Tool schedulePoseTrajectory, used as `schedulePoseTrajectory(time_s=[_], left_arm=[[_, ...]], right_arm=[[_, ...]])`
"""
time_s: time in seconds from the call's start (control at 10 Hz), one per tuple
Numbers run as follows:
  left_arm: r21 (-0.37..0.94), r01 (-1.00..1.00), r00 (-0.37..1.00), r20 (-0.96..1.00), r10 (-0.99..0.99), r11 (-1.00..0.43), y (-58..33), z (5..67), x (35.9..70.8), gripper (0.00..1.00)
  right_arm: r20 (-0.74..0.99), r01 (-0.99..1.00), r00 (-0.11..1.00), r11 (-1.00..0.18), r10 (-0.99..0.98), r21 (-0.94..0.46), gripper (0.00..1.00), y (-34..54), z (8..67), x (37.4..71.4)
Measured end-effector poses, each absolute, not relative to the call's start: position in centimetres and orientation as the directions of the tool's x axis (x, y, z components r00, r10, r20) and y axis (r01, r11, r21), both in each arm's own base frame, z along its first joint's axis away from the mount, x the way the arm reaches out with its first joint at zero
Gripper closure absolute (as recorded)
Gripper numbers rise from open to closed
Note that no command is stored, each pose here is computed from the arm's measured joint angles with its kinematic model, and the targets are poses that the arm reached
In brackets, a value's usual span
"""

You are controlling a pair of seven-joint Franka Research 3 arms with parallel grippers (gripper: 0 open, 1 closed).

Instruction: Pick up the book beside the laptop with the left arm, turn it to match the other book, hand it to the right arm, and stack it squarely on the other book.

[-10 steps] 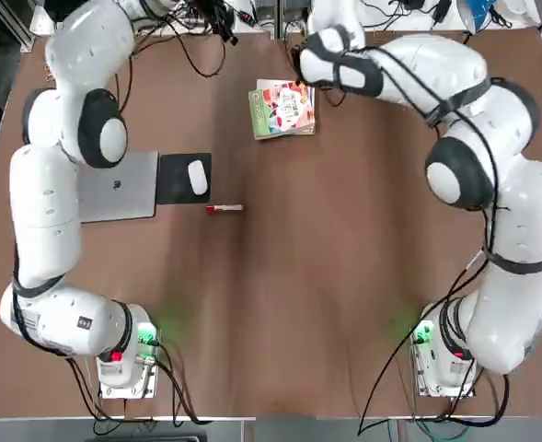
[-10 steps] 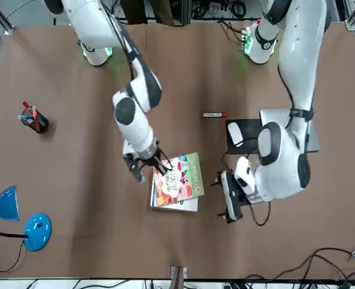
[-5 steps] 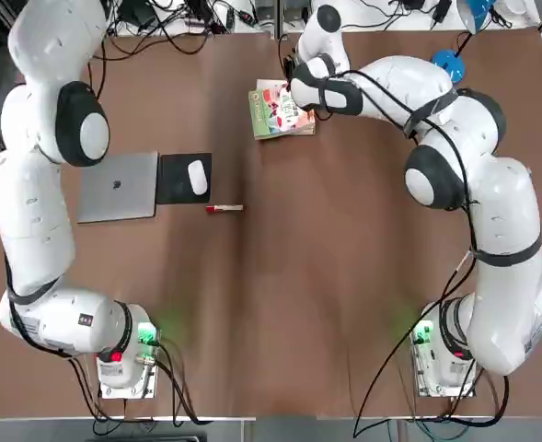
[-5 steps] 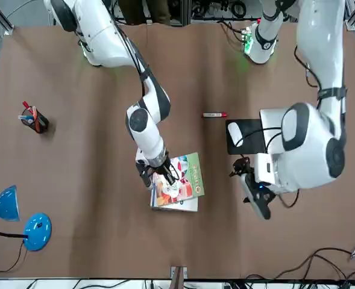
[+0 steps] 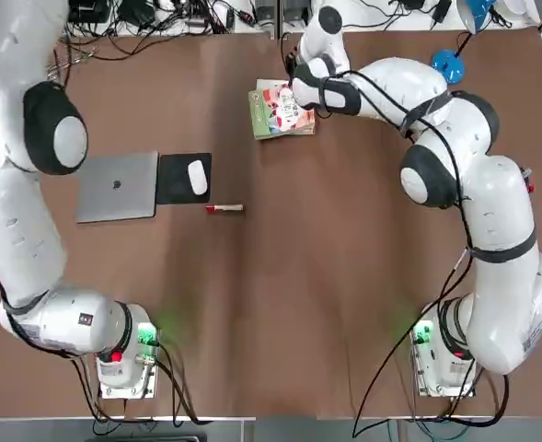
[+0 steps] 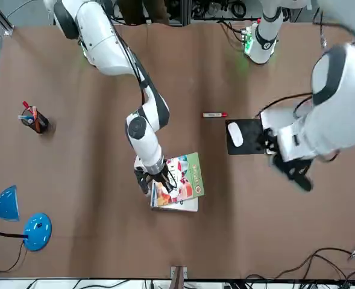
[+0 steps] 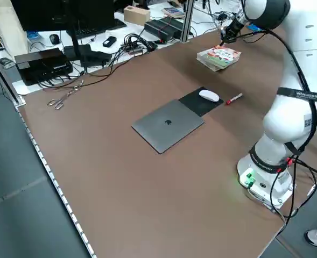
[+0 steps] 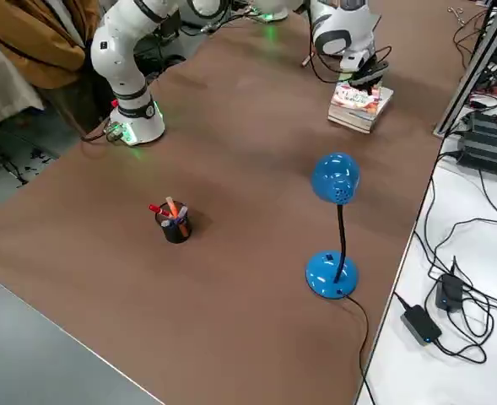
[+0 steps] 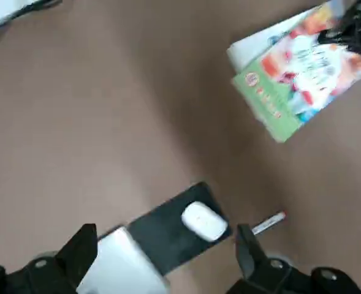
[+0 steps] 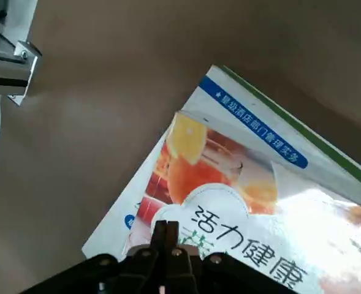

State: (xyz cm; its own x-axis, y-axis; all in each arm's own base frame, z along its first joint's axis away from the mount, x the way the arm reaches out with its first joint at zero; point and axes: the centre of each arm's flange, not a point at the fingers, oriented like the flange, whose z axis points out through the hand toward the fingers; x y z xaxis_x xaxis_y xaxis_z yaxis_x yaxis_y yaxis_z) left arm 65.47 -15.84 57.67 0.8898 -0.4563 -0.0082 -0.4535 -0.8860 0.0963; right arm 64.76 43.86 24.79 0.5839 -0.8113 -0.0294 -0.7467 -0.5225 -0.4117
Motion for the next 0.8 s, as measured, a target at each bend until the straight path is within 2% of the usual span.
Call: schedulePoseTrajectory(time_s=[0.2, 0.6, 0.8], left_arm=[[0.043, -0.381, 0.924, -0.006, -0.382, -0.923, -14.0, 61.4, 63.4, 0.00], [0.033, -0.151, 0.988, -0.012, -0.151, -0.988, -11.3, 60.1, 61.0, 0.00], [0.049, -0.079, 0.997, -0.006, -0.079, -0.996, -7.3, 60.4, 58.5, 0.00]], right_arm=[[-0.021, -0.740, 0.581, -0.517, -0.814, -0.430, 0.98, 43.8, 22.9, 65.0], [-0.016, -0.738, 0.578, -0.514, -0.816, -0.437, 0.98, 43.7, 22.2, 65.4], [-0.017, -0.743, 0.570, -0.507, -0.821, -0.438, 0.99, 43.2, 22.1, 65.7]])
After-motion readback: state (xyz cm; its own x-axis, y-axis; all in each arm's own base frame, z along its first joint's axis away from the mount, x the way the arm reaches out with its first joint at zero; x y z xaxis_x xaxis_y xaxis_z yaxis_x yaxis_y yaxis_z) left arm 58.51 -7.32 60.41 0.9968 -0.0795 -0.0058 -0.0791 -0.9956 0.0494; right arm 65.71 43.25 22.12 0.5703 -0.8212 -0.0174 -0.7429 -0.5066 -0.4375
